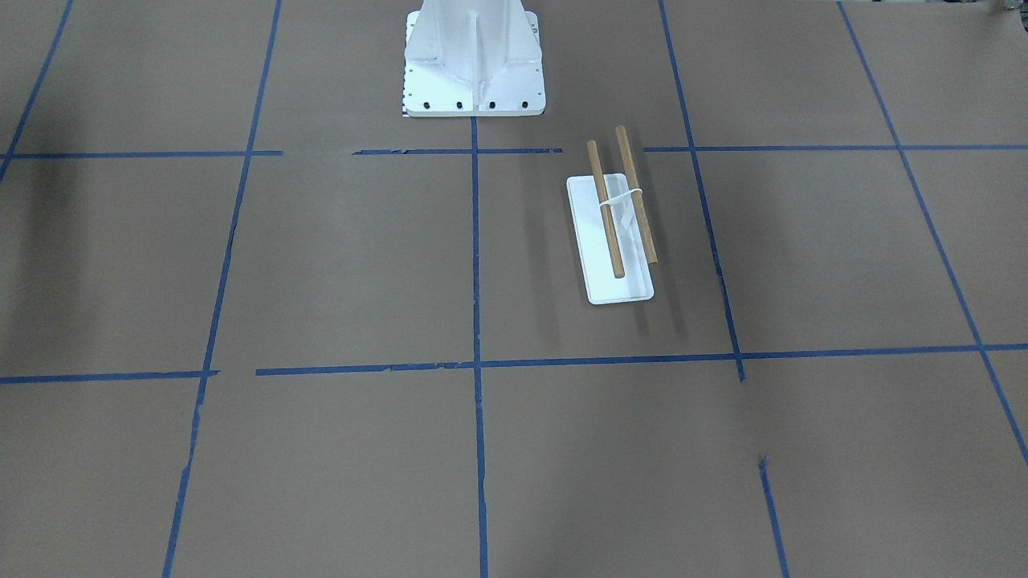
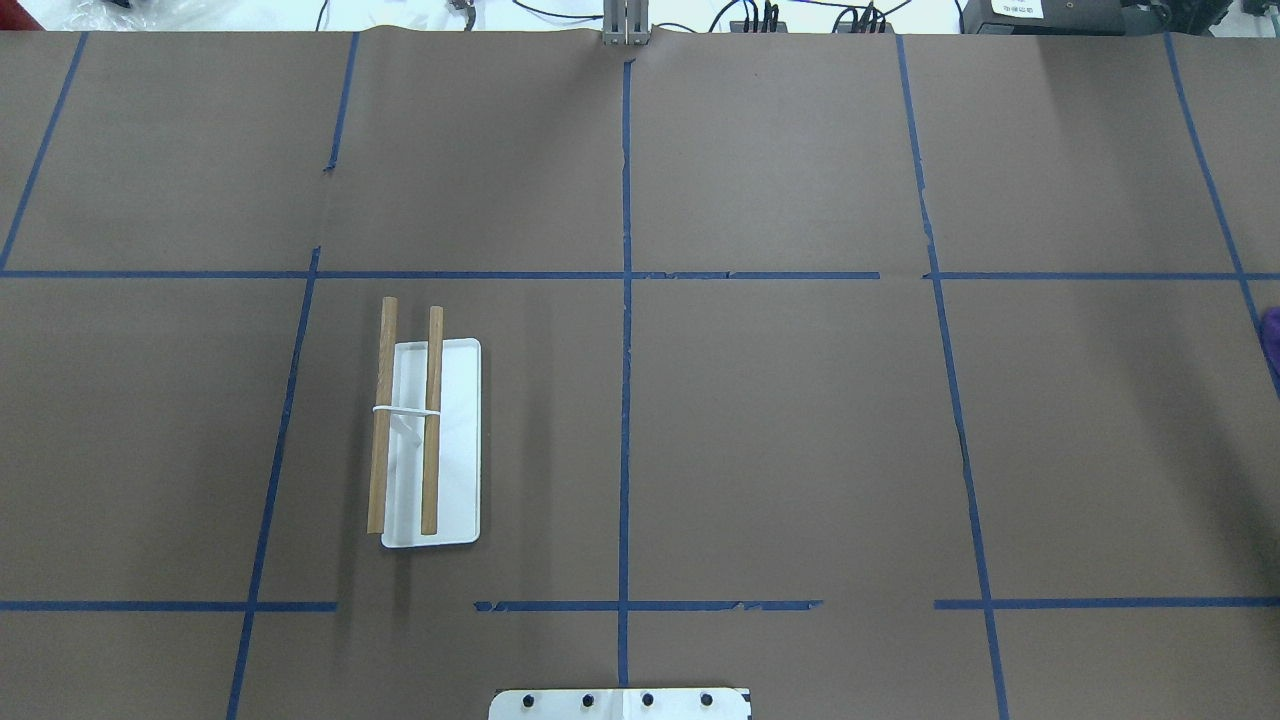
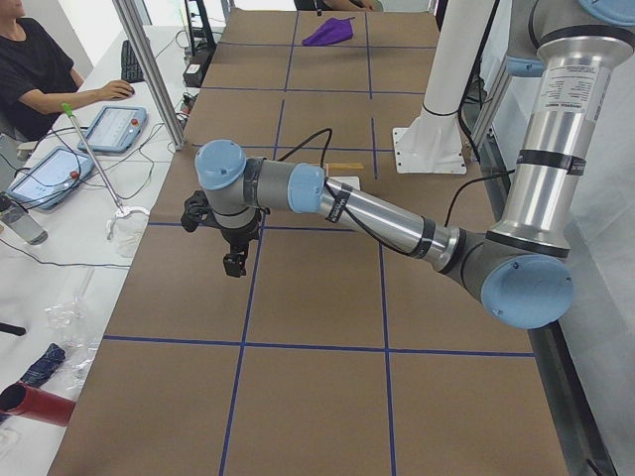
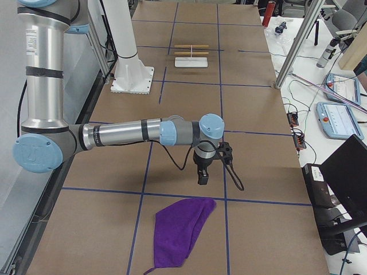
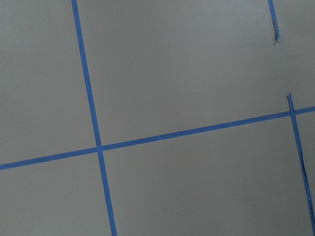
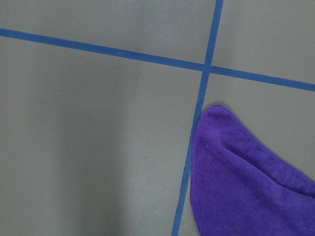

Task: Hang towel on rack

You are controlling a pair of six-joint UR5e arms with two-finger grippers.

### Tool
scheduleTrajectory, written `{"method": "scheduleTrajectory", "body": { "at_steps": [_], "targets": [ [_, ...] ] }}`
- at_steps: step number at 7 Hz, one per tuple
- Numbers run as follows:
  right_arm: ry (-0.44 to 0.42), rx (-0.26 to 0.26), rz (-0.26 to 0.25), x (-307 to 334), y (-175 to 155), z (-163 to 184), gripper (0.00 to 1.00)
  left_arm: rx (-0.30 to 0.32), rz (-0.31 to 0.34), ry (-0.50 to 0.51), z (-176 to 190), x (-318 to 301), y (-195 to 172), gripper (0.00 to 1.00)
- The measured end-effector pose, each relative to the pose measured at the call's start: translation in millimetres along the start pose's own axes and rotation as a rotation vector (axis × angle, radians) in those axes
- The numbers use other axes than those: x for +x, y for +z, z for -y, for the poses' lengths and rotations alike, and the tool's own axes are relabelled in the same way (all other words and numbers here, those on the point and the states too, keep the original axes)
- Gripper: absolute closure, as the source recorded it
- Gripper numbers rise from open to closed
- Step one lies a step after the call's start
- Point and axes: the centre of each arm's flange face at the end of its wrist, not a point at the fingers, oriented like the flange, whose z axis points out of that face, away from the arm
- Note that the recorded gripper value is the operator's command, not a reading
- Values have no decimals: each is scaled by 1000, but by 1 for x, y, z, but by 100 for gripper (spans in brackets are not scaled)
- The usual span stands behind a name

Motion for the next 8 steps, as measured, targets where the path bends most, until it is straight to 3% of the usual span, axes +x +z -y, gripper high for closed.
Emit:
{"method": "scheduleTrajectory", "body": {
  "at_steps": [3, 5, 8],
  "targets": [
    [-259, -76, -11, 33, 36, 29, 7, 8, 0, 10, -1, -1, 1, 0],
    [-405, -97, -4, 61, 72, 49, 13, 7, 0, 11, -1, -2, 2, 0],
    [-465, -118, 5, 87, 134, 42, 23, 7, 0, 12, -1, -2, 2, 0]
  ]
}}
